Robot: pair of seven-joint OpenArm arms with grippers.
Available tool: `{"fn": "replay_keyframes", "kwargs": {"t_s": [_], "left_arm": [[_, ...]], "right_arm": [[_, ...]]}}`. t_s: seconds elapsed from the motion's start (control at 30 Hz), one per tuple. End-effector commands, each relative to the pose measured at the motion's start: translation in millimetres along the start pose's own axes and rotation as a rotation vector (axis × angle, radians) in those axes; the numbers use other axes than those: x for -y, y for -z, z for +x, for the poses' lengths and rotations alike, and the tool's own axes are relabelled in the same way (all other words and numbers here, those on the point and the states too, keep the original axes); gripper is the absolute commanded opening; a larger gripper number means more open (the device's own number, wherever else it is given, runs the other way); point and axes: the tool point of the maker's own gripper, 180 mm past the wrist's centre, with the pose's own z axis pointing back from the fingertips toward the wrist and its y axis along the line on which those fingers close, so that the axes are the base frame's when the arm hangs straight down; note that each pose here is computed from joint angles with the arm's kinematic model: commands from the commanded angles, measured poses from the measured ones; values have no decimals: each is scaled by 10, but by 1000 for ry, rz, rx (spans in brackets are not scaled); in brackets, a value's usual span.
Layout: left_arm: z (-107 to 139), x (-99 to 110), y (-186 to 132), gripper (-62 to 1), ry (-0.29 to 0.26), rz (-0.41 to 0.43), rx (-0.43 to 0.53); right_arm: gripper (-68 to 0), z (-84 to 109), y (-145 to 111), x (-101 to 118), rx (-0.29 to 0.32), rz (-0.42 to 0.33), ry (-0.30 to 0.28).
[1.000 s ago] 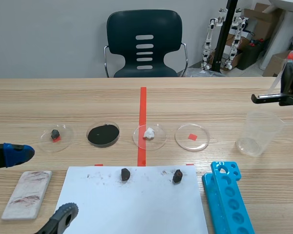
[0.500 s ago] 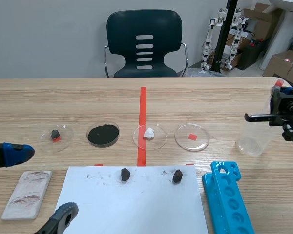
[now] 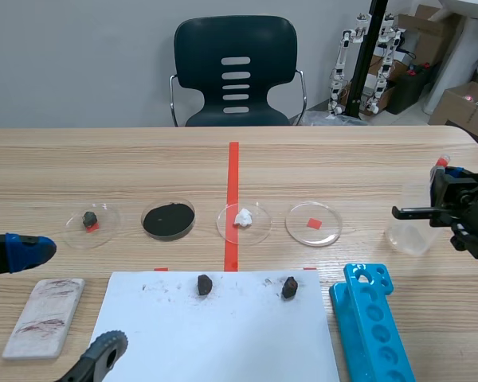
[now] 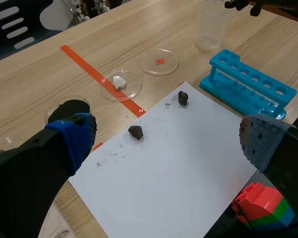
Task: Put the dropper in the beaker
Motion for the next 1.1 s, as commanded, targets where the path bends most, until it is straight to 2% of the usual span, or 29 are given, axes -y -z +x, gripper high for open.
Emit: {"fn": "replay_keyframes", "kwargs": {"t_s": [0.0, 0.2, 0.4, 0.53, 0.6, 0.73, 1.07], "left_arm": [[62, -27, 2, -4, 2, 9, 26], [62, -27, 2, -4, 2, 9, 26], [63, -27, 2, -4, 2, 9, 26], [63, -27, 2, -4, 2, 9, 26], [63, -27, 2, -4, 2, 9, 26], [62, -27, 2, -4, 2, 9, 26], [62, -27, 2, -4, 2, 9, 26]], "right_arm": [[-623, 108, 45, 57, 31, -7, -11], [-486, 73, 25, 55, 21, -6, -12], [-295, -10, -47, 49, 3, -3, -12], [-155, 8, -134, 43, 25, -2, -4], [-106, 23, -178, 37, 30, 1, -4], [-71, 79, -270, 13, 44, 10, -16], [-69, 105, -357, 3, 68, 14, -21]]}}
